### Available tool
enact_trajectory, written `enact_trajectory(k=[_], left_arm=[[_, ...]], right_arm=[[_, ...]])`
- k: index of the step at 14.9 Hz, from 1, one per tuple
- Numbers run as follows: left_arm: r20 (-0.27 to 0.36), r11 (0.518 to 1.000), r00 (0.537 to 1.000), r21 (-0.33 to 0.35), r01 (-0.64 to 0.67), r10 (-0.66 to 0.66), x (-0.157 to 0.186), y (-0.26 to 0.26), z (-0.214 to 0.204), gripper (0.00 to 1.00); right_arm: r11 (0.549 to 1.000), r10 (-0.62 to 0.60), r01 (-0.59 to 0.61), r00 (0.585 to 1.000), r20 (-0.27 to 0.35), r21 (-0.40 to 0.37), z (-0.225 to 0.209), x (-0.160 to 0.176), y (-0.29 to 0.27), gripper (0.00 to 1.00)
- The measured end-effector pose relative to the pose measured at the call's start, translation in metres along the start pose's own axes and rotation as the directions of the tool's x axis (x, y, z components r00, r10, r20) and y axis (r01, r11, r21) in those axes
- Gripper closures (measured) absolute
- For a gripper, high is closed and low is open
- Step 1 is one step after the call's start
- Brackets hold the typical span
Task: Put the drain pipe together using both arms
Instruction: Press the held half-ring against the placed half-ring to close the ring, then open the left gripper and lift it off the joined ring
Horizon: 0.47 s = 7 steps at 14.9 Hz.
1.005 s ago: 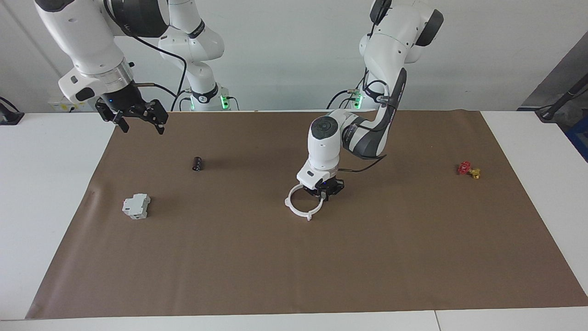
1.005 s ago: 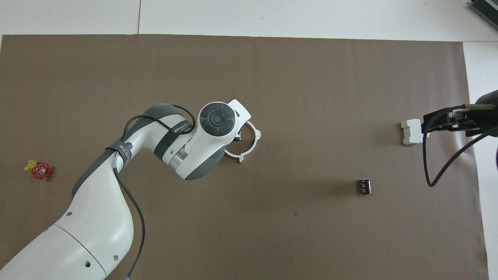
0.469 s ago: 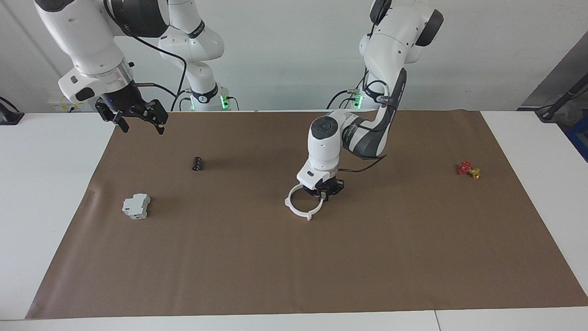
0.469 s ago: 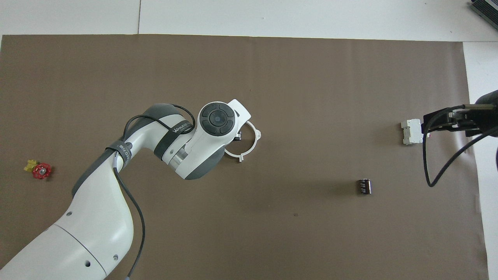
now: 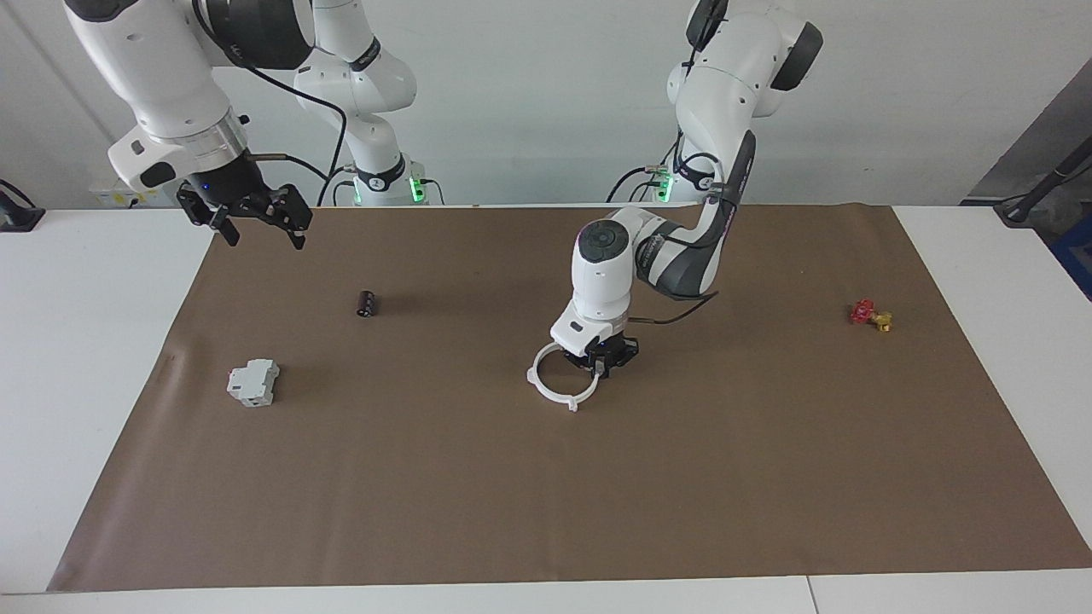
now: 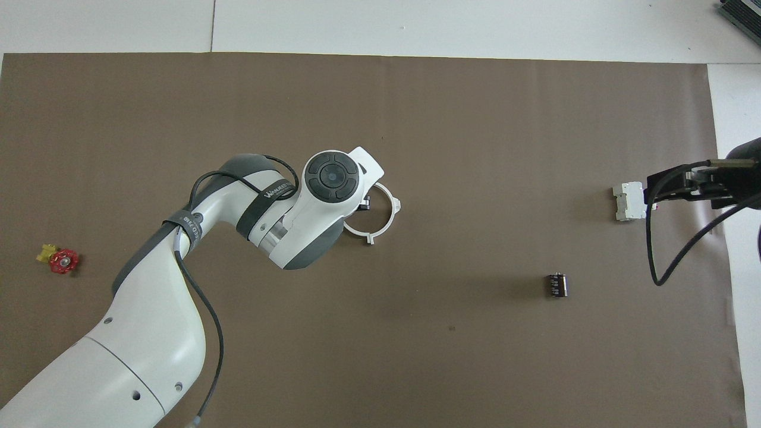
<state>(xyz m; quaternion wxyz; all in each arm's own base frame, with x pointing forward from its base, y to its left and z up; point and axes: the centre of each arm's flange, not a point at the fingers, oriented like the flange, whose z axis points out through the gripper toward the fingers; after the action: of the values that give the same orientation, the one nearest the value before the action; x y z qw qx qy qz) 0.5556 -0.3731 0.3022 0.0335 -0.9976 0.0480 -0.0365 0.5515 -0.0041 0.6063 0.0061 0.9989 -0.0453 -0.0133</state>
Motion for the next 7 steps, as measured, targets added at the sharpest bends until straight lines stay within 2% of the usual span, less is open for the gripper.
enact_trajectory(k=[1, 2, 7], left_arm=[[0.0, 1.0, 1.0, 0.0, 0.0, 0.0, 0.0, 0.0, 0.0, 0.79], [0.0, 1.0, 1.0, 0.002, -0.002, 0.002, 0.0, 0.0, 0.002, 0.74], [0.0, 1.0, 1.0, 0.006, -0.003, 0.003, 0.004, -0.002, 0.01, 0.21]], right_arm=[[1.0, 0.0, 0.0, 1.0, 0.0, 0.0, 0.0, 0.0, 0.0, 0.0], [1.0, 0.0, 0.0, 1.0, 0.0, 0.0, 0.0, 0.0, 0.0, 0.0], [1.0, 0.0, 0.0, 1.0, 0.0, 0.0, 0.0, 0.0, 0.0, 0.0]])
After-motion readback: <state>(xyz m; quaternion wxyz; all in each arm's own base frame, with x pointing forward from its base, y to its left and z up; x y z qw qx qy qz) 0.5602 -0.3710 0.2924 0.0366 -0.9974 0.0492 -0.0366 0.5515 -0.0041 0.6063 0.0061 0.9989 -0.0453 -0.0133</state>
